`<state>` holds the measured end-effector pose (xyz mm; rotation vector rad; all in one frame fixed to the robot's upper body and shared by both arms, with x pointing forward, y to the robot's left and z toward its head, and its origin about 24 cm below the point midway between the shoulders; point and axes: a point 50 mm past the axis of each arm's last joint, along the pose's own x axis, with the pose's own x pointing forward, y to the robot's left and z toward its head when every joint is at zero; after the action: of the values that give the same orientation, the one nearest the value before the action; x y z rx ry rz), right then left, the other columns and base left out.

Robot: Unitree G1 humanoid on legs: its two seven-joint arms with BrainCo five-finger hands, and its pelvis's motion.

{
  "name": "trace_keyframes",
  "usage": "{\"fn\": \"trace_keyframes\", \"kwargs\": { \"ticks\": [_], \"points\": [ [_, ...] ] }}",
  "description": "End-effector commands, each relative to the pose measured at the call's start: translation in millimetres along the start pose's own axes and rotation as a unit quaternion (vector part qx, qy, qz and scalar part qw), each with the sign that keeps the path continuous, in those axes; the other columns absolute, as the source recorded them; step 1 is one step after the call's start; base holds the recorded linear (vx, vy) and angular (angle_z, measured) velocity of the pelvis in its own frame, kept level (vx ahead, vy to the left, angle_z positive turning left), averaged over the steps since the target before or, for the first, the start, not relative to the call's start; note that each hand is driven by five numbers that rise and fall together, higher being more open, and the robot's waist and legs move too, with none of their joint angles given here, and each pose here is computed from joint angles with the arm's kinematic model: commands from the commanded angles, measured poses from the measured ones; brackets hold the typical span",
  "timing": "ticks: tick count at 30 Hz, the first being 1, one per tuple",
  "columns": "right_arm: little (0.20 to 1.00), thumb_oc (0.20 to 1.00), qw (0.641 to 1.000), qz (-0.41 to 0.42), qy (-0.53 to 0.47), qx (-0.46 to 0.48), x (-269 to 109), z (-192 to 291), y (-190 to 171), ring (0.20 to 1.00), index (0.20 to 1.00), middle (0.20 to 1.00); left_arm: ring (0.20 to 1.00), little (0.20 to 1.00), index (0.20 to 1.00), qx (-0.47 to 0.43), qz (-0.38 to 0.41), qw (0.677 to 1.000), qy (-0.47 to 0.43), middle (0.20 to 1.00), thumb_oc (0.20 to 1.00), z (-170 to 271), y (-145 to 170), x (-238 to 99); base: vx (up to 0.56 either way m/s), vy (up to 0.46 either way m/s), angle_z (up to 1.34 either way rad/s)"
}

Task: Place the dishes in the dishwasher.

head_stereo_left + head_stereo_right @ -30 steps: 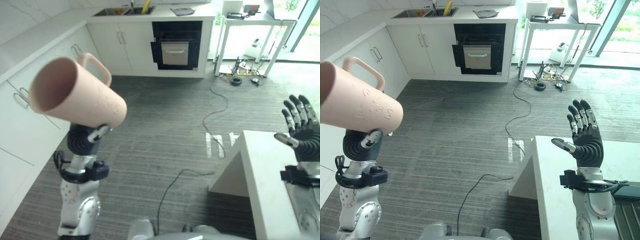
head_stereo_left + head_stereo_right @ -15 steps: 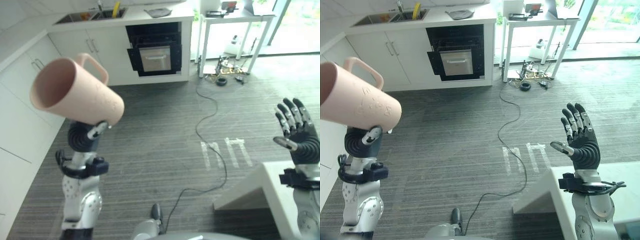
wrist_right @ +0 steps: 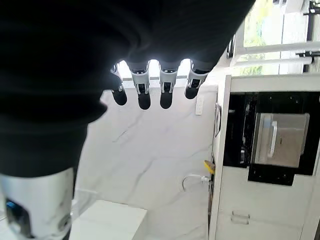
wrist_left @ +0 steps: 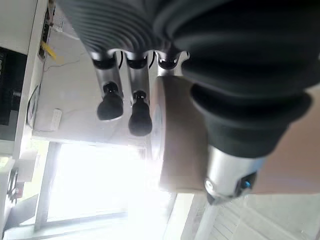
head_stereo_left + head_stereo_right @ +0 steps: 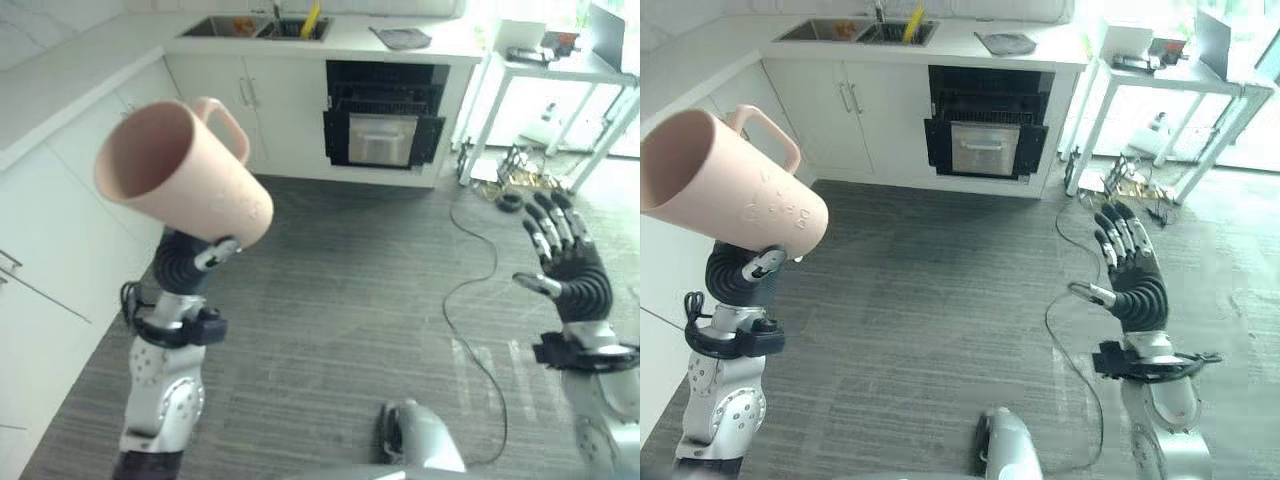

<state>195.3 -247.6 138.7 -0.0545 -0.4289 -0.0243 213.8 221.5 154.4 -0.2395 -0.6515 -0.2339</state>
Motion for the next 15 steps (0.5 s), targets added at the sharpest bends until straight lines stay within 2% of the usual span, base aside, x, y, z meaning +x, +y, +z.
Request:
{"fn": "trace_keyframes", "kwargs": {
  "ticks": [1,4,7,11,15],
  "points": [
    [1.0,1.0,0.998,-0.008,-0.058,0.018,-0.2,17.9,-5.4,1.0,1.0,1.0,0.2,0.2,0.2,0.003,-0.046,0.999,-0.029,0.2,0.2,13.1,-11.9,3.6,0.57,-0.182,0.37],
    [1.0,1.0,0.998,-0.012,-0.063,0.024,0.5,17.0,-6.6,1.0,1.0,1.0,0.2,0.2,0.2,0.011,-0.05,0.998,-0.036,0.2,0.2,14.4,-11.8,1.8,0.53,-0.177,0.4],
    [1.0,1.0,0.998,-0.017,-0.059,0.023,7.5,17.2,-7.3,1.0,1.0,1.0,0.2,0.2,0.2,0.01,-0.038,0.999,-0.036,0.2,0.2,15.0,-9.7,3.0,0.56,-0.184,-0.22],
    [1.0,1.0,0.998,0.007,-0.064,-0.004,6.1,24.3,-7.7,1.0,1.0,1.0,0.2,0.2,0.2,0.011,-0.012,0.999,-0.04,0.2,0.2,17.3,-9.3,-4.3,0.69,-0.36,-0.06],
    [1.0,1.0,0.998,0.016,-0.062,-0.012,8.4,21.8,-8.2,1.0,1.0,1.0,0.2,0.2,0.2,0.011,-0.007,0.999,-0.034,0.2,0.2,13.4,-6.6,-10.3,0.26,-0.11,-0.5]
  ]
}}
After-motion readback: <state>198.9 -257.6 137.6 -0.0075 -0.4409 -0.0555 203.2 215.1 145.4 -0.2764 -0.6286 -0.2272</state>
